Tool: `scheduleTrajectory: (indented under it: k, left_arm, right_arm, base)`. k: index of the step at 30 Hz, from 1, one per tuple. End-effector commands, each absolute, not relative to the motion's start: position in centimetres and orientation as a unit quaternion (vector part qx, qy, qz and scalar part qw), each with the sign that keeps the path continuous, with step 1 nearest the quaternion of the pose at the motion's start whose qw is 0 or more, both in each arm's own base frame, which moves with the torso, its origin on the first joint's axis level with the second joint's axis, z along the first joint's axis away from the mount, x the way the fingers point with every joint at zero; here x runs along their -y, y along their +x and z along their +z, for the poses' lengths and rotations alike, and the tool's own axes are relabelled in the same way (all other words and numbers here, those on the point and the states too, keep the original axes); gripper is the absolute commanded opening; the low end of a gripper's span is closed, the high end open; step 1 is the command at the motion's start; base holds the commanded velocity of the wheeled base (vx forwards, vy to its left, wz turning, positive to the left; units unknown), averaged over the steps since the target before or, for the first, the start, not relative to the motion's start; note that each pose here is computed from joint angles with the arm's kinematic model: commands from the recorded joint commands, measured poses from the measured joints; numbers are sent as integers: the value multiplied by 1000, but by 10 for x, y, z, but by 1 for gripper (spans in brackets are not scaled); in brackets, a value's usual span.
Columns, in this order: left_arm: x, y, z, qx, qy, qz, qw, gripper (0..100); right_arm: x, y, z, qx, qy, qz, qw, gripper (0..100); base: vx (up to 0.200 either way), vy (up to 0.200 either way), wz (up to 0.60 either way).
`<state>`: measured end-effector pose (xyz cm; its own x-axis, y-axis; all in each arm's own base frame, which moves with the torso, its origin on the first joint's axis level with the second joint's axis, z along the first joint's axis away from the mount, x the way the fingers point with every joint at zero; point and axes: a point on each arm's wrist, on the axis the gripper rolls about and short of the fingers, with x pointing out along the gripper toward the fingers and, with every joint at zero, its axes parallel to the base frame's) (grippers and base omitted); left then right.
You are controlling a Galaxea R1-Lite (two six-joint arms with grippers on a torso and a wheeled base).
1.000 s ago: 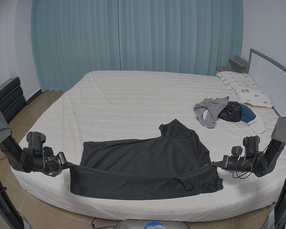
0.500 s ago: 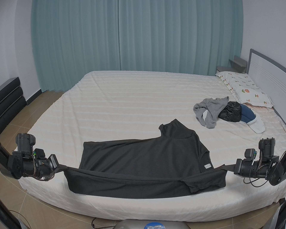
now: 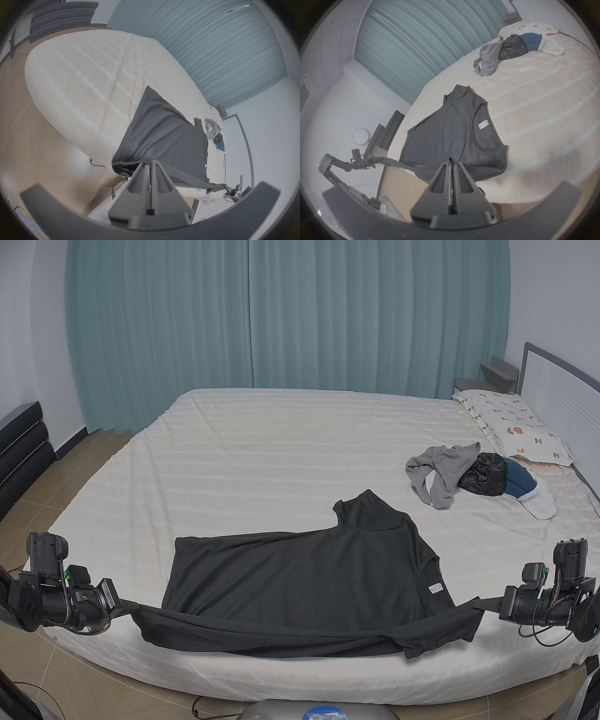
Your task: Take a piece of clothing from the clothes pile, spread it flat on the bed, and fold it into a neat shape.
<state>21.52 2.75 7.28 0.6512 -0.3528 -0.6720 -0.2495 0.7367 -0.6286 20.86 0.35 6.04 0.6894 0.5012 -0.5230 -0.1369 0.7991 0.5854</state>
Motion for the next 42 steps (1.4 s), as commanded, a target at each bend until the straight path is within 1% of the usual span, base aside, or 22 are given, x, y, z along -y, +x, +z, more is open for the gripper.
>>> scheduleTrajectory:
  k: [1, 5, 12, 21, 25, 30, 33, 35, 42]
  left_arm:
    - [-27, 212, 69, -424, -362, -27, 830, 0]
    - [-26, 208, 67, -430, -362, -23, 827, 0]
    - [-27, 212, 58, -446, -365, -17, 817, 0]
    - [-33, 243, 42, -461, -381, 1, 801, 0]
    - [-35, 259, 40, -456, -397, 8, 797, 0]
    - [-37, 273, 41, -447, -395, 4, 802, 0]
    - [-39, 279, 48, -432, -392, 2, 812, 0]
    - [-39, 279, 49, -428, -390, 4, 815, 0]
    - [-36, 262, 77, -397, -383, -8, 834, 0]
  right_arm:
    - [-3, 203, 59, -355, 258, 179, 881, 0]
    - [-2, 201, 60, -352, 257, 176, 883, 0]
    - [-3, 200, 49, -376, 254, 173, 874, 0]
    - [-2, 244, 33, -382, 243, 143, 880, 0]
    - [-6, 261, 27, -382, 239, 149, 880, 0]
    - [-13, 275, 28, -373, 233, 163, 883, 0]
    - [-13, 287, 32, -362, 232, 166, 888, 0]
    - [-13, 290, 36, -358, 233, 166, 889, 0]
    - [-13, 290, 35, -362, 235, 165, 887, 0]
  base:
    - [0, 0, 0]
    - [0, 0, 0]
    - [0, 0, 0]
    - [0, 0, 0]
    - [0, 0, 0]
    - [0, 0, 0]
    - [0, 0, 0]
    - [0, 0, 0]
    - [0, 0, 0]
